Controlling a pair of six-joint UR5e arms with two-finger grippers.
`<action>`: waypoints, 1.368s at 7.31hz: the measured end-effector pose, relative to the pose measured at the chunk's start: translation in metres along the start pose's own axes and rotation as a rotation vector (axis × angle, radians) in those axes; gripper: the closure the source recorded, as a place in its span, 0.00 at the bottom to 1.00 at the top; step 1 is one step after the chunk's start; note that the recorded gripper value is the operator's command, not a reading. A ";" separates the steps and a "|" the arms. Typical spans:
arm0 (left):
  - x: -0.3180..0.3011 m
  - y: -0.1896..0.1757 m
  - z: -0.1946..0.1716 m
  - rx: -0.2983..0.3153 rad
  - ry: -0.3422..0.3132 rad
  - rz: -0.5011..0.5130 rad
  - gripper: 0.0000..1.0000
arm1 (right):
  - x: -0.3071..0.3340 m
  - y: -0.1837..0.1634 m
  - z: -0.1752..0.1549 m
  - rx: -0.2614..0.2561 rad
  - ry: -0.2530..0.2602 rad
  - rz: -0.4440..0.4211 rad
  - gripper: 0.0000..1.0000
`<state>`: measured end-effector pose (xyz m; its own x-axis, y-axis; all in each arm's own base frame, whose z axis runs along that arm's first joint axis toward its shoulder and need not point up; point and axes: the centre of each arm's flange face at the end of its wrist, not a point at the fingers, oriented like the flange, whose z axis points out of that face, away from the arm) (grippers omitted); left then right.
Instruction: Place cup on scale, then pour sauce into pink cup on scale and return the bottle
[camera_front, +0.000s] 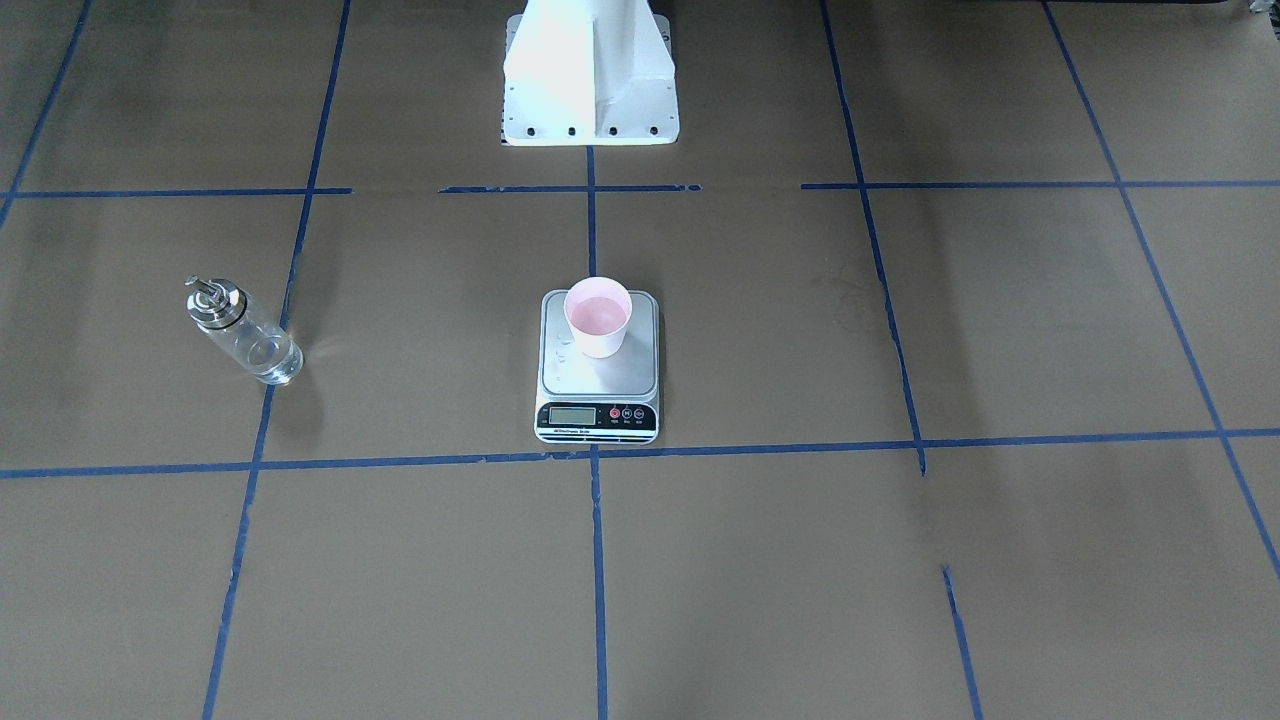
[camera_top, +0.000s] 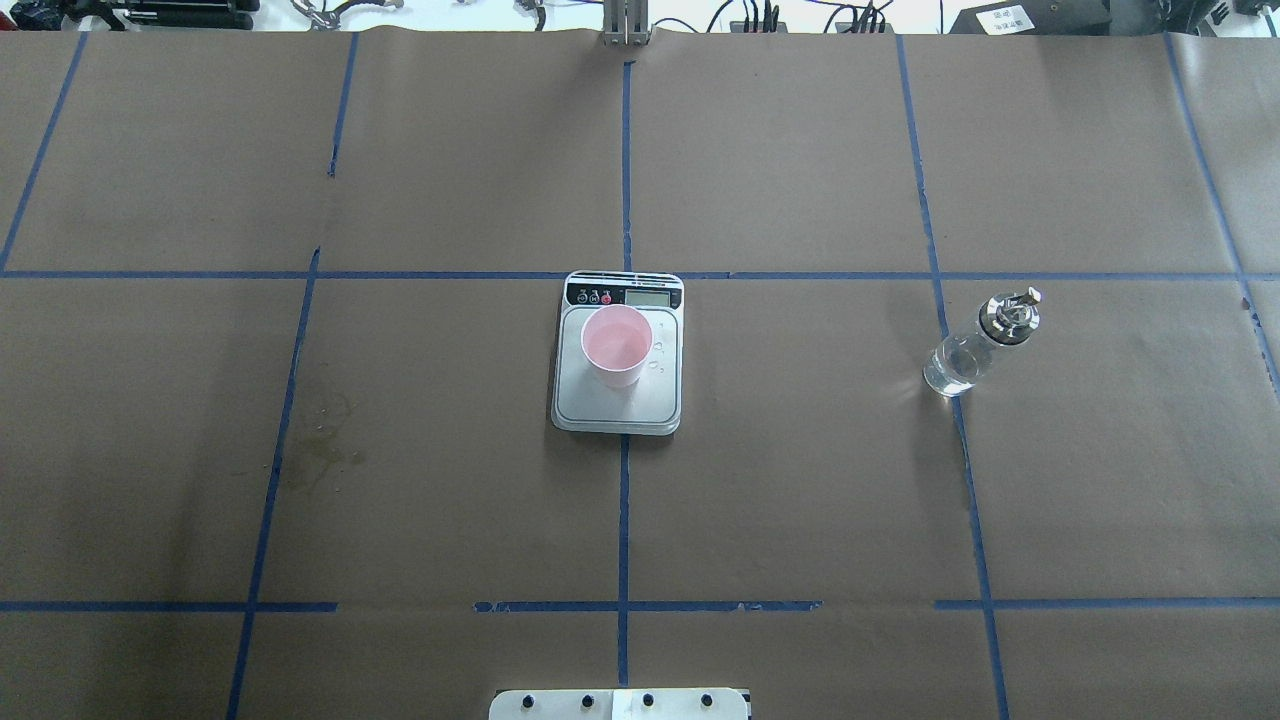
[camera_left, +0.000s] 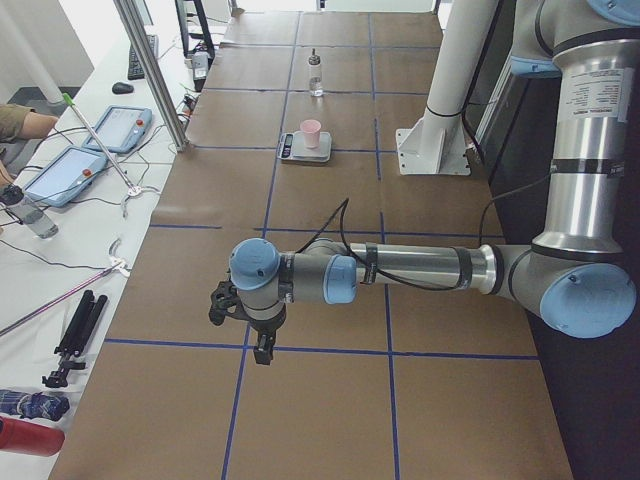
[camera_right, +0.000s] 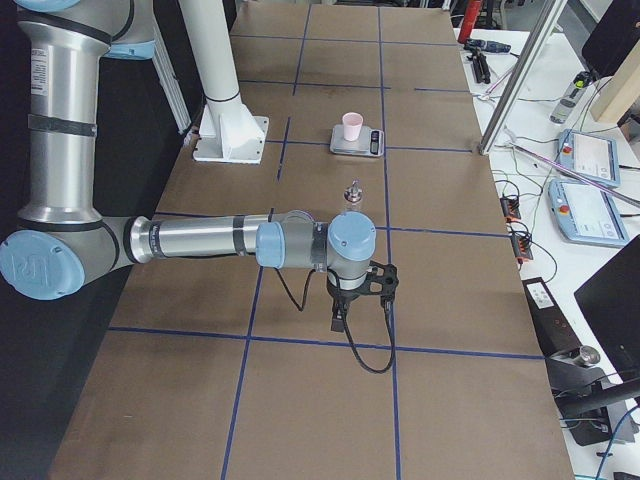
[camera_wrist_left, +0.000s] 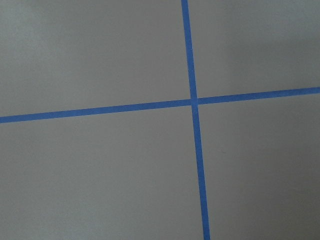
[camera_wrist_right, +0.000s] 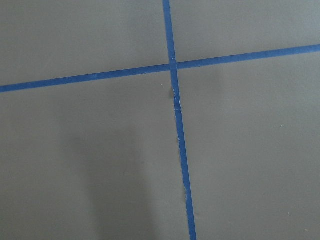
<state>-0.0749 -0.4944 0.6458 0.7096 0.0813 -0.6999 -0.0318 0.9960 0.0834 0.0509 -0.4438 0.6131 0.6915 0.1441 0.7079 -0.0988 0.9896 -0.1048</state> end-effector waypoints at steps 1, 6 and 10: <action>0.000 0.000 0.000 0.000 0.000 -0.001 0.00 | 0.000 0.000 0.000 0.000 0.000 0.012 0.00; 0.001 -0.001 0.000 0.002 0.001 0.003 0.00 | 0.000 0.000 0.000 0.001 0.000 0.015 0.00; 0.002 -0.001 -0.001 0.005 0.001 0.007 0.00 | -0.002 -0.002 -0.002 0.005 -0.001 0.003 0.00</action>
<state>-0.0743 -0.4955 0.6438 0.7085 0.0881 -0.7002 -0.0332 0.9952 0.0916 0.0509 -0.4459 0.6101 0.6904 0.1472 0.7083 -0.1048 0.9891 -0.1034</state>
